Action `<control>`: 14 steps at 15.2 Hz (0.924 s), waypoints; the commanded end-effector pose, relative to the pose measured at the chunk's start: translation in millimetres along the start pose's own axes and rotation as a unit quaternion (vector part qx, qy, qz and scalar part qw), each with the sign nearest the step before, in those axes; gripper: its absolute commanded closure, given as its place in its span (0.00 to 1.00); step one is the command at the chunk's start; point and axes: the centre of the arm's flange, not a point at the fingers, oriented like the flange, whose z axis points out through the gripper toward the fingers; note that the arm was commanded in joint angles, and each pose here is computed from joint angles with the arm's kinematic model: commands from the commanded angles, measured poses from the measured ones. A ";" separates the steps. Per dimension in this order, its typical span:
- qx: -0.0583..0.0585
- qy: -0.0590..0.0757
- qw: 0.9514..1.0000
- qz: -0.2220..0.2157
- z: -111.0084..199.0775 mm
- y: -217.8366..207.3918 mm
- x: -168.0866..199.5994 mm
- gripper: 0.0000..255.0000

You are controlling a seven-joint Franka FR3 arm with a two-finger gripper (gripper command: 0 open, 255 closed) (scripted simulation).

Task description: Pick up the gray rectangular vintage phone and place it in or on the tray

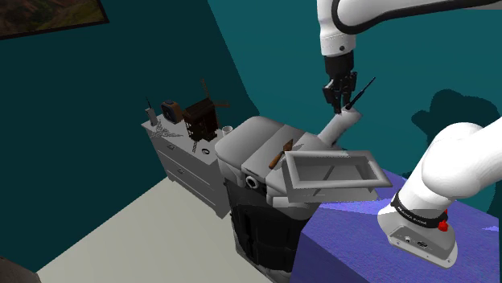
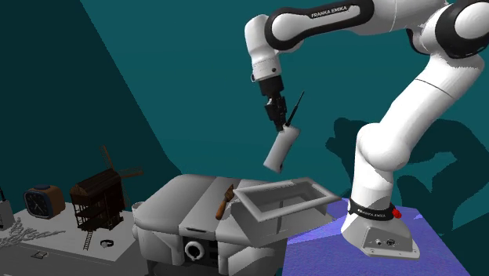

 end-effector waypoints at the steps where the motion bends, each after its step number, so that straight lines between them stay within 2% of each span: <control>1: 0.000 0.000 1.000 0.000 8.8 0.8 -6.1 1.00; 14: 0.000 0.000 1.000 0.000 74.7 -4.7 12.5 1.00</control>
